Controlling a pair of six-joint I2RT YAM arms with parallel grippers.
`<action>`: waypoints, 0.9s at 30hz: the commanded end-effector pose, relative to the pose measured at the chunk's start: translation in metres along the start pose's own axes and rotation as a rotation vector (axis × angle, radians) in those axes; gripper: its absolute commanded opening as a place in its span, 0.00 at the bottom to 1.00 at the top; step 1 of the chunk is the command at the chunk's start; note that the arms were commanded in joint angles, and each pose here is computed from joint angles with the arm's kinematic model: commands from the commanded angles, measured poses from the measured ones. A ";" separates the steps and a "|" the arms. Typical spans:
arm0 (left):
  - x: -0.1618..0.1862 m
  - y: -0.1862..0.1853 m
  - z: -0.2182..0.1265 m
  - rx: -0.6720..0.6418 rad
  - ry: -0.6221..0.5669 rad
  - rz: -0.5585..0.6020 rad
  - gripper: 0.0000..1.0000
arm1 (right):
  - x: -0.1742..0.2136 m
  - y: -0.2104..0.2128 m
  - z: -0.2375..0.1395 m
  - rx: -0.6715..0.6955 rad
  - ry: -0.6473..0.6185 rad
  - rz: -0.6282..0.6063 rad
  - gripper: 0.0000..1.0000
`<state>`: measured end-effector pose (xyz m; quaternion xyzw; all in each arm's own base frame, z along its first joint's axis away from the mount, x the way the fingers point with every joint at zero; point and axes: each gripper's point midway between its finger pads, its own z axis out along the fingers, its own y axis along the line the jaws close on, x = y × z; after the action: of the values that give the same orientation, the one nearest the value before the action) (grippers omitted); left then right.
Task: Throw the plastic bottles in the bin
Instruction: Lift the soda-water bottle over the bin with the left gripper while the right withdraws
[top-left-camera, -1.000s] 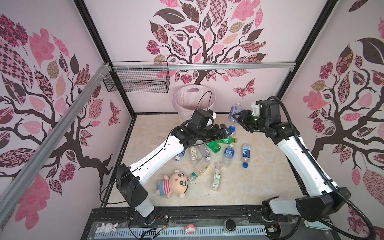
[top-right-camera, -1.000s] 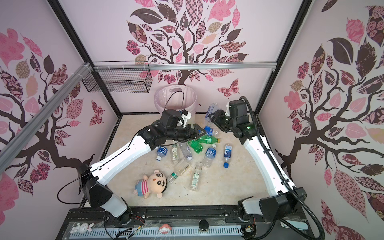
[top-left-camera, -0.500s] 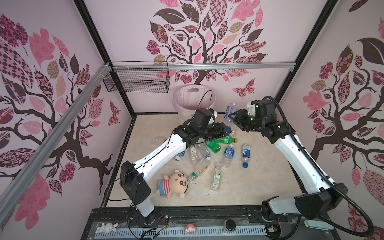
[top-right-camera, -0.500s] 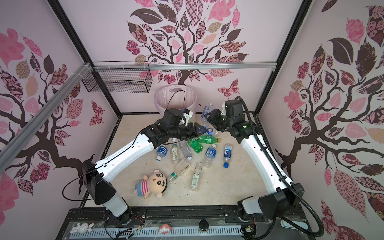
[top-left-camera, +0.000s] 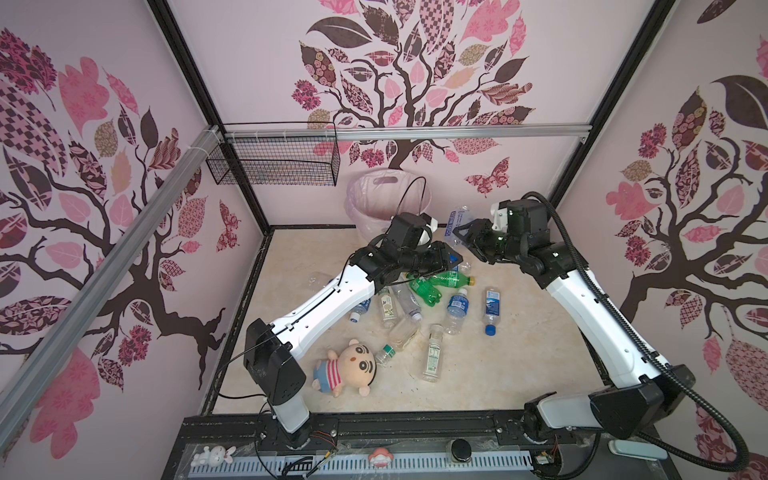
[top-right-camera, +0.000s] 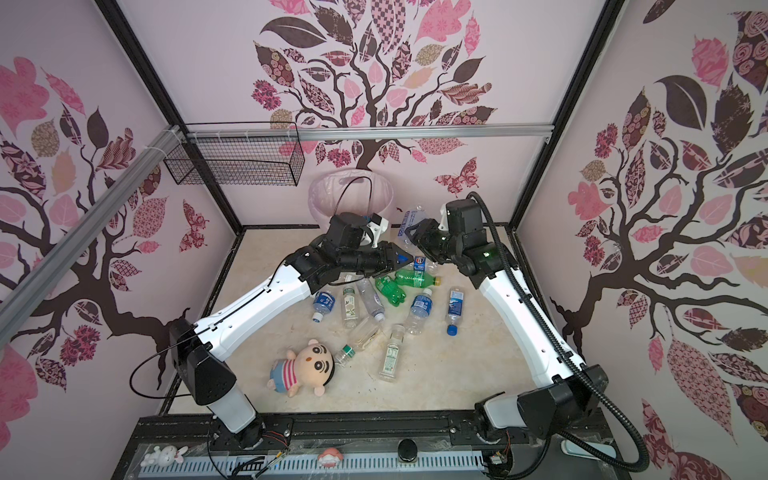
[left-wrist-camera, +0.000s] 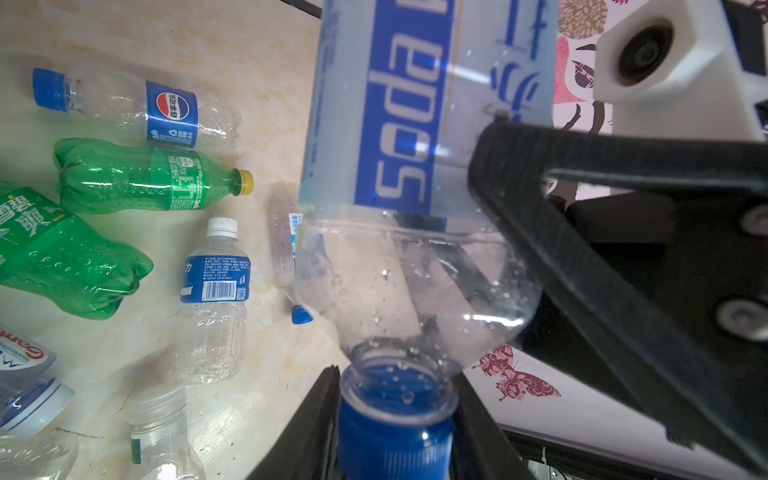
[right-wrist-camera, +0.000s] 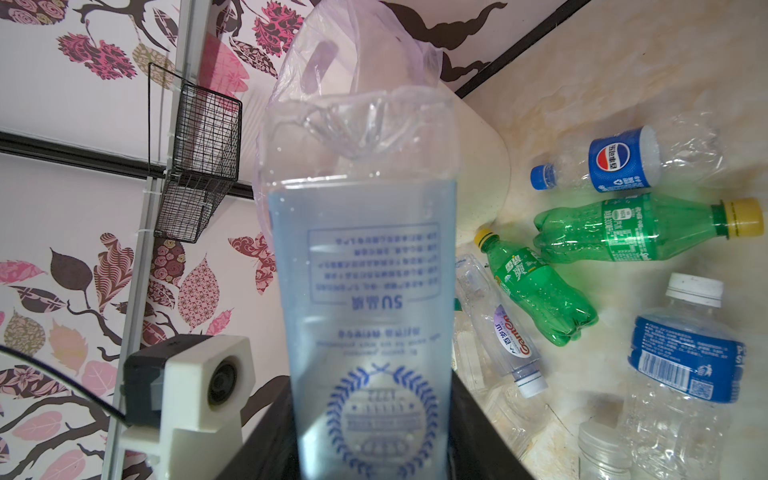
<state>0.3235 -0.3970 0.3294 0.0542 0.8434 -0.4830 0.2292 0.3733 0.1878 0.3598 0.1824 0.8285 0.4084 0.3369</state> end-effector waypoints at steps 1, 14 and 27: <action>-0.016 0.000 0.000 -0.010 -0.046 0.003 0.35 | 0.006 0.011 -0.001 -0.035 0.022 -0.007 0.41; -0.021 0.012 -0.007 -0.063 -0.059 0.011 0.16 | 0.008 0.013 -0.005 -0.044 0.015 -0.029 0.50; -0.041 0.025 -0.032 -0.145 -0.107 0.045 0.11 | -0.008 0.032 -0.020 -0.064 -0.038 -0.087 0.87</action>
<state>0.3488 -0.3616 0.3164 0.0238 0.8690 -0.4260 0.2507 0.3698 0.1925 0.3673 0.1608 0.8290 0.4087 0.3463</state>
